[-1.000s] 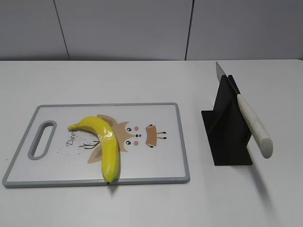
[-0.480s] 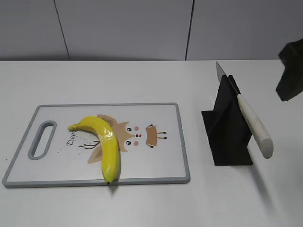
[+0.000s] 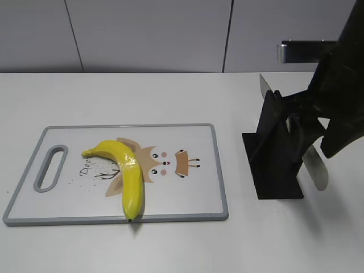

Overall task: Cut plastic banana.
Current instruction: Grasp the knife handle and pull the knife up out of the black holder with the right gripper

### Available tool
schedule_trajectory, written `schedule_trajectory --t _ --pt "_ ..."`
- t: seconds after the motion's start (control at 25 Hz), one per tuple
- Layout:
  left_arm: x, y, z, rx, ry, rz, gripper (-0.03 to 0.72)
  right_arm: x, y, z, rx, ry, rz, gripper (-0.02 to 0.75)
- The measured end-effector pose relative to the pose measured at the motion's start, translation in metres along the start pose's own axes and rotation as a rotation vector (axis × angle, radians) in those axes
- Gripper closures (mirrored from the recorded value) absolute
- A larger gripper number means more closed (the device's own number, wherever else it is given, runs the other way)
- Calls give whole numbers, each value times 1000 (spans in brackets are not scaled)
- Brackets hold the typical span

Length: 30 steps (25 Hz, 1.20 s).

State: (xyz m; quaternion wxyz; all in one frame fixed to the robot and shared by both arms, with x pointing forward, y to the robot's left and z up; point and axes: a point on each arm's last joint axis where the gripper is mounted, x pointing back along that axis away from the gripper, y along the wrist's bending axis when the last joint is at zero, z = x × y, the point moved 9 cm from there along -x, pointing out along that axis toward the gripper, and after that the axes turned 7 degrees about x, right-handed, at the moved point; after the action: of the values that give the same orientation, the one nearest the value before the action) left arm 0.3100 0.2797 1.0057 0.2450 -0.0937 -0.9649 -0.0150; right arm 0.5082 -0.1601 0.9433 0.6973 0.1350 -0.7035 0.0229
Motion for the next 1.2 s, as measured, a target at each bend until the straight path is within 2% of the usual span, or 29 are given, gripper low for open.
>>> schedule_trajectory --t 0.2,0.6,0.88,0.92,1.0,1.2 --pt "0 0 0 0 0 0 145 -21 -12 -4 -31 53 62 295" --pt "0 0 0 0 0 0 145 -43 -13 -6 -71 118 62 303" --pt "0 0 0 0 0 0 145 -53 -14 -3 -102 165 69 396" --pt "0 0 0 0 0 0 145 -54 -13 -3 -104 169 68 422" --pt "0 0 0 0 0 0 145 -54 -13 -3 -107 171 66 529" --pt "0 0 0 0 0 0 145 -55 -12 -3 -109 172 60 540"
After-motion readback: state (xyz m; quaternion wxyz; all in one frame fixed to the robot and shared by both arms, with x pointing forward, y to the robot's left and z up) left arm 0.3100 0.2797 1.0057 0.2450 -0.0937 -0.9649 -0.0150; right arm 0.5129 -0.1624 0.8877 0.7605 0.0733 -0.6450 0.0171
